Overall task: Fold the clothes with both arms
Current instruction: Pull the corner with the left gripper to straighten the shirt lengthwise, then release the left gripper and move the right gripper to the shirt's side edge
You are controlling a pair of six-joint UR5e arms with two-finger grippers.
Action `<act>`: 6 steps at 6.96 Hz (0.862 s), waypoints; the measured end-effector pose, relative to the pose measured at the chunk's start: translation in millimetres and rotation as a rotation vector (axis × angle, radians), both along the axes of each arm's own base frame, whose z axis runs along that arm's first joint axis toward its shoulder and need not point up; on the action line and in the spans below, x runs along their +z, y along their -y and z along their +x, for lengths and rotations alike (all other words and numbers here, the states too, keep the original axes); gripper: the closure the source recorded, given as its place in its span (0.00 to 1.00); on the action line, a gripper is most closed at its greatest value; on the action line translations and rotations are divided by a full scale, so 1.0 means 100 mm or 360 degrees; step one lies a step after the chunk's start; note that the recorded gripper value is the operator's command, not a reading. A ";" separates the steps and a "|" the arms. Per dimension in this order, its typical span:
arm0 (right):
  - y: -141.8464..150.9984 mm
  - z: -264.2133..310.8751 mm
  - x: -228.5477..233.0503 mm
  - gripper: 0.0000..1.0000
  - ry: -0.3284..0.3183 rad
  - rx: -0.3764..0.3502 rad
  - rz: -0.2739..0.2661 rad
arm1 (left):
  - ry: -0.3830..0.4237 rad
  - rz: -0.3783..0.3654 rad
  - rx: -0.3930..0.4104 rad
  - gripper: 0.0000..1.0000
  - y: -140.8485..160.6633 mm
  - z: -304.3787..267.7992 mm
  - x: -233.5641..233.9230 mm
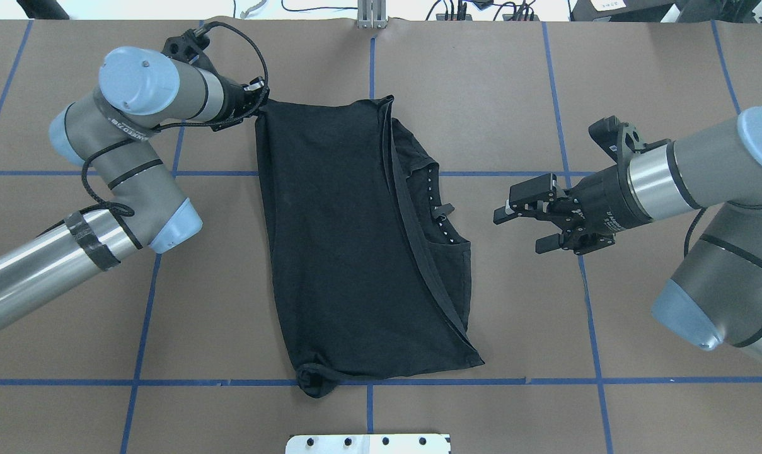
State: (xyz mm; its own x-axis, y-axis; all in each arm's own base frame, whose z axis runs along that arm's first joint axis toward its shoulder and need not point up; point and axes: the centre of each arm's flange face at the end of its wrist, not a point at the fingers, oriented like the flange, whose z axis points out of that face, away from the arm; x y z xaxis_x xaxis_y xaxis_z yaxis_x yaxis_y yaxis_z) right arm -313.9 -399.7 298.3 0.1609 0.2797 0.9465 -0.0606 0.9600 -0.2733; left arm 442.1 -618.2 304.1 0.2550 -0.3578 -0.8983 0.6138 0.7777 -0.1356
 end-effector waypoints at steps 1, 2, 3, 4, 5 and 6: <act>0.01 0.03 0.00 0.00 0.0002 0.0001 0.0003 | -0.0026 0.0064 -0.0069 1.00 0.18 0.07 0.01; 0.02 0.04 -0.01 0.00 0.0003 0.0008 0.0008 | -0.0043 0.0102 -0.0104 0.67 0.28 0.13 0.08; 0.03 0.04 -0.02 0.00 0.0005 0.0013 0.0020 | -0.0054 0.0120 -0.0118 0.01 0.32 0.15 0.11; 0.03 0.04 -0.04 0.00 0.0009 0.0015 0.0038 | -0.0051 0.0137 -0.0118 0.00 0.33 0.15 0.13; 0.04 0.04 -0.06 0.00 0.0012 0.0016 0.0052 | -0.0033 0.0165 -0.0110 0.00 0.35 0.14 0.13; 0.05 0.02 -0.06 0.00 0.0009 0.0016 0.0075 | -0.0021 0.0199 -0.0114 0.00 0.39 0.06 0.11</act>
State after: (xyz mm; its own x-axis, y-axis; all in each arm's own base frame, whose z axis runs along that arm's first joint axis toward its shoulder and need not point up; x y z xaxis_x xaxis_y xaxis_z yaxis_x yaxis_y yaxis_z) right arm -311.4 -404.2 292.7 0.1529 0.2363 0.9596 -0.0691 0.9712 -0.2282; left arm 447.7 -656.9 314.7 0.2207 -0.2597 -0.9401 0.6671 0.7434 -0.0487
